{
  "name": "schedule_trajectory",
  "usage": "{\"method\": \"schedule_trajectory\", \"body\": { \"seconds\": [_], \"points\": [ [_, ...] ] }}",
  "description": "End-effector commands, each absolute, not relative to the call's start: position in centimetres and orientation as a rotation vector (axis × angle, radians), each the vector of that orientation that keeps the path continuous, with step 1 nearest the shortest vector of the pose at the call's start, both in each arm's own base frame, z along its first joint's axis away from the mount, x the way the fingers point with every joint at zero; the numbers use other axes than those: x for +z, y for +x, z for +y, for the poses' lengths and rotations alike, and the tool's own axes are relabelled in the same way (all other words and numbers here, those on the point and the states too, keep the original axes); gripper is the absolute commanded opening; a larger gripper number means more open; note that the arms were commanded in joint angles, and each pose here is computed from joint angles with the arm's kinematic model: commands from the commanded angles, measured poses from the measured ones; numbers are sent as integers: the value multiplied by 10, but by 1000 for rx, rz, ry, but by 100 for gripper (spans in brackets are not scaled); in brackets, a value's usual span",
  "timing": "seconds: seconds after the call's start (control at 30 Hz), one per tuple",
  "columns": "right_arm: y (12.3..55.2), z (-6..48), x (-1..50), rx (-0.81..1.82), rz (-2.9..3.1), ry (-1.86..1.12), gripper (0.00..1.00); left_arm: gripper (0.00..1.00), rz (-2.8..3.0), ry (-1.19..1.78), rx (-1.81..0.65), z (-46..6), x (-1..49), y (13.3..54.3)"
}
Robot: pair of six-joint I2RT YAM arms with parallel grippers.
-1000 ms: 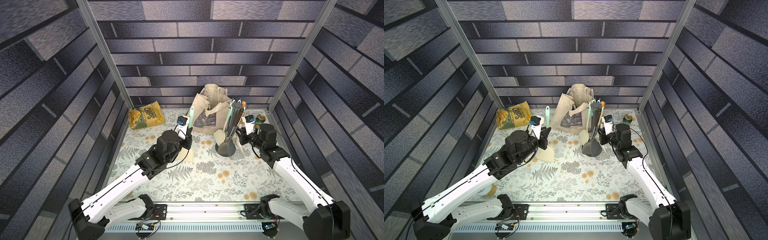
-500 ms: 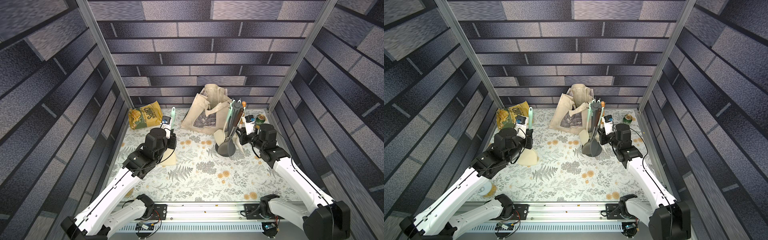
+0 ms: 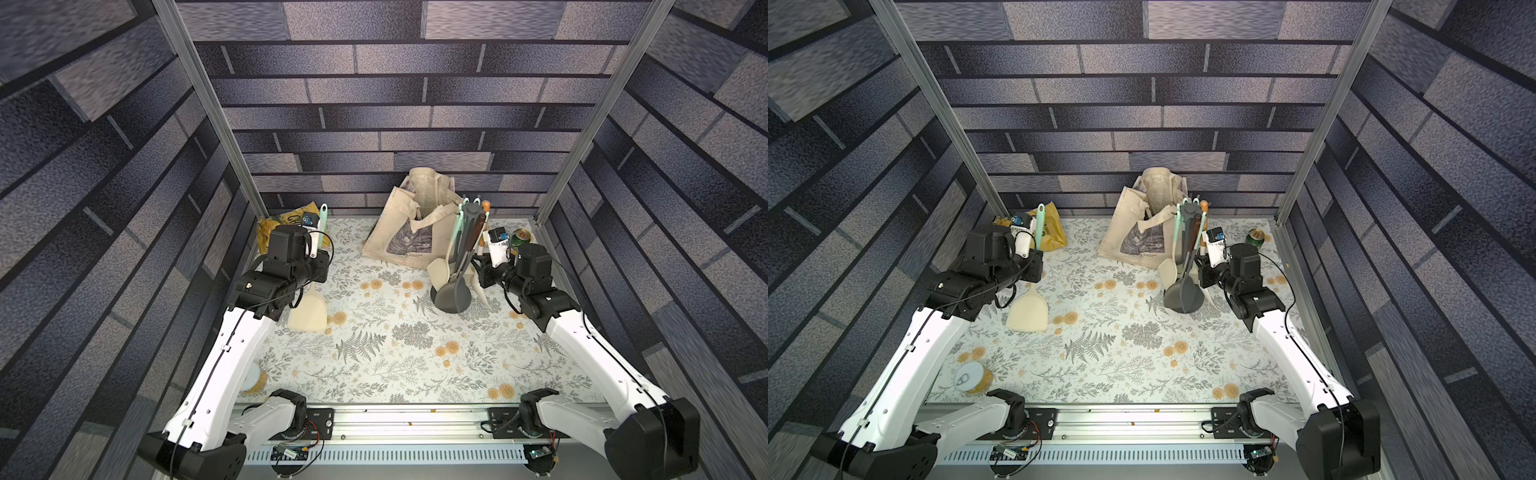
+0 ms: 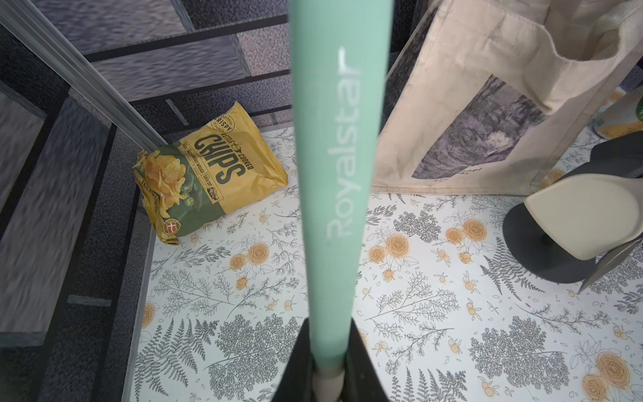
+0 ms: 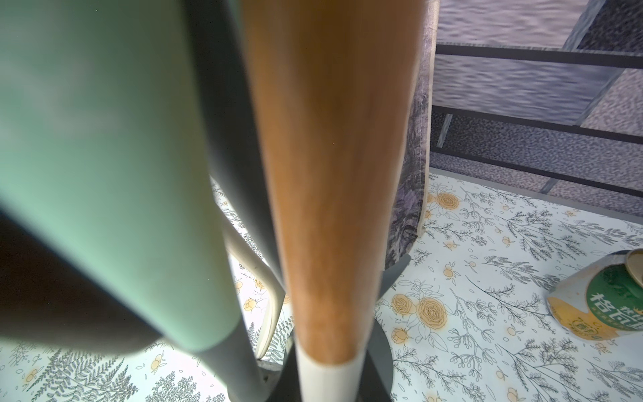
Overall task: Take the spatula off the kitchen utensil rack
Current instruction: Place the spatula at the center of the board.
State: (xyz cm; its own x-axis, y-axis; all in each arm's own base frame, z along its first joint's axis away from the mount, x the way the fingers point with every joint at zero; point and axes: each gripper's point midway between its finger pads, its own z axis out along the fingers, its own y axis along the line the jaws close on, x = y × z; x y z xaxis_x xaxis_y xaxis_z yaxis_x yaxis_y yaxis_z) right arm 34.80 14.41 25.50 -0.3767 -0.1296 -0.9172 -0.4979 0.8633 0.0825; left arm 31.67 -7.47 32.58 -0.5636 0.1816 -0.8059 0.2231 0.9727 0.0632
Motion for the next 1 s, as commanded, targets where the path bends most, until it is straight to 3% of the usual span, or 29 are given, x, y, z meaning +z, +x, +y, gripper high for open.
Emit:
{"method": "schedule_trajectory", "body": {
  "seconds": [0.0,0.97],
  "points": [
    [347,146,257,413,1962,-471,10,0,2243,331,-63,-72,328,308],
    [337,138,254,423,1953,-395,9,0,2648,183,-138,-2,232,333]
  ]
}}
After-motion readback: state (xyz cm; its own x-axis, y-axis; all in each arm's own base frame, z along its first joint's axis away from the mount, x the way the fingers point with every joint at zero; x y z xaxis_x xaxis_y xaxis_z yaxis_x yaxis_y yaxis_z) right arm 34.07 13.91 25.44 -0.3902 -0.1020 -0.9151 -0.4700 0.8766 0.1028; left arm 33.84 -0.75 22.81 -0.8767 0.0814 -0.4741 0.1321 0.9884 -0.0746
